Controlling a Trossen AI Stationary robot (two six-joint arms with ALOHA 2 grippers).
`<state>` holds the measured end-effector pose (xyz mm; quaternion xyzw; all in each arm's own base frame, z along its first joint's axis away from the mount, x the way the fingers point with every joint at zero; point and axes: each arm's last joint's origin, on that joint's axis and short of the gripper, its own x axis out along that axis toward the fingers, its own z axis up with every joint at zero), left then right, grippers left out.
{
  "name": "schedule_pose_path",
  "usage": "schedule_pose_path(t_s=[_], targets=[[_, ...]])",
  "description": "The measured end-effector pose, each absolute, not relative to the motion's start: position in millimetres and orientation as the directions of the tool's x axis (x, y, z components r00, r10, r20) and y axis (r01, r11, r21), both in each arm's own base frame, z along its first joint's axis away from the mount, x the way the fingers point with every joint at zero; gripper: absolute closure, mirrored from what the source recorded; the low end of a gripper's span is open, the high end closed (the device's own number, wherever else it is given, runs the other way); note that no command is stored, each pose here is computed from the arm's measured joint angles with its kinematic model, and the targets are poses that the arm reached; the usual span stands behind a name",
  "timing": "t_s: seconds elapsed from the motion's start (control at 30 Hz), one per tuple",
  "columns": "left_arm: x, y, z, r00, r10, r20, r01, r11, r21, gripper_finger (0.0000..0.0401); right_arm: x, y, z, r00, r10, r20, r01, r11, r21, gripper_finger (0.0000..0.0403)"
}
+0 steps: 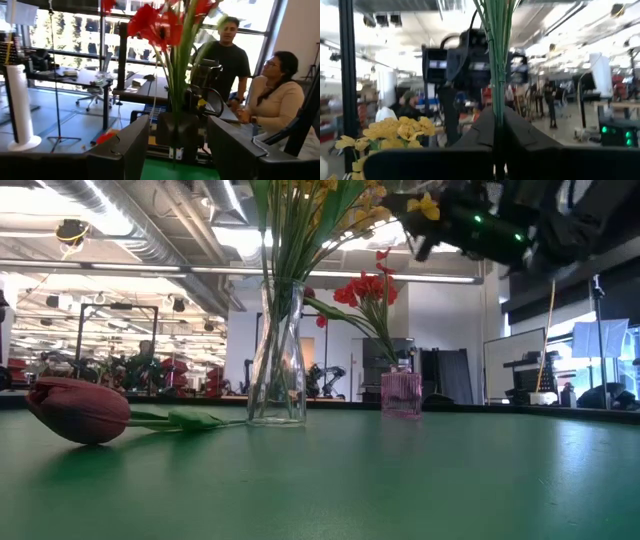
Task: Sort flowers into vase by color
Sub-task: Put the red flowers into the violet vase
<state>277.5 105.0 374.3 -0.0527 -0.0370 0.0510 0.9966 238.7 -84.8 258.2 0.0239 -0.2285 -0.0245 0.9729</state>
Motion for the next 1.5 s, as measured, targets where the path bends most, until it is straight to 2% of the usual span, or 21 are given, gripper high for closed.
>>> schedule_pose_path(t_s=[0.13,0.33,0.5,0.67,0.77,0.9,1.13,1.4,1.5], targets=[[299,104,380,0.996,0.054,0.067,-0.047,0.993,-0.111,0.0200,259,-82,275,0.928,-0.039,0.369,0.023,0.999,0.049,0.0382],[320,98,382,0.998,0.020,0.066,-0.013,0.995,-0.099,0.0197,278,-75,291,0.962,-0.023,0.273,0.017,1.000,0.024,0.0392],[322,96,381,0.992,0.109,0.062,-0.105,0.992,-0.075,0.0203,280,-74,292,0.964,-0.021,0.264,0.015,1.000,0.025,0.0382],[321,96,381,0.987,0.150,0.058,-0.146,0.987,-0.061,0.0252,280,-75,288,0.973,-0.027,0.229,0.020,0.999,0.035,0.0388],[321,97,381,0.986,0.158,0.055,-0.155,0.986,-0.062,0.0305,280,-76,287,0.976,-0.029,0.215,0.020,0.999,0.040,0.0385],[321,96,381,0.986,0.160,0.054,-0.157,0.986,-0.064,0.0383,280,-75,287,0.976,-0.027,0.217,0.019,0.999,0.039,0.0358],[321,97,378,0.986,0.164,0.012,-0.163,0.984,-0.067,0.0395,271,-73,305,0.975,-0.022,0.219,0.014,0.999,0.038,0.0303],[320,100,373,0.985,0.172,-0.033,-0.174,0.983,-0.064,0.0396,286,-77,327,0.999,-0.014,0.044,0.011,0.999,0.048,0.0263],[321,97,373,0.986,0.162,-0.036,-0.164,0.985,-0.063,0.0396,292,-78,333,0.999,-0.006,0.040,0.005,0.999,0.037,0.0259]])
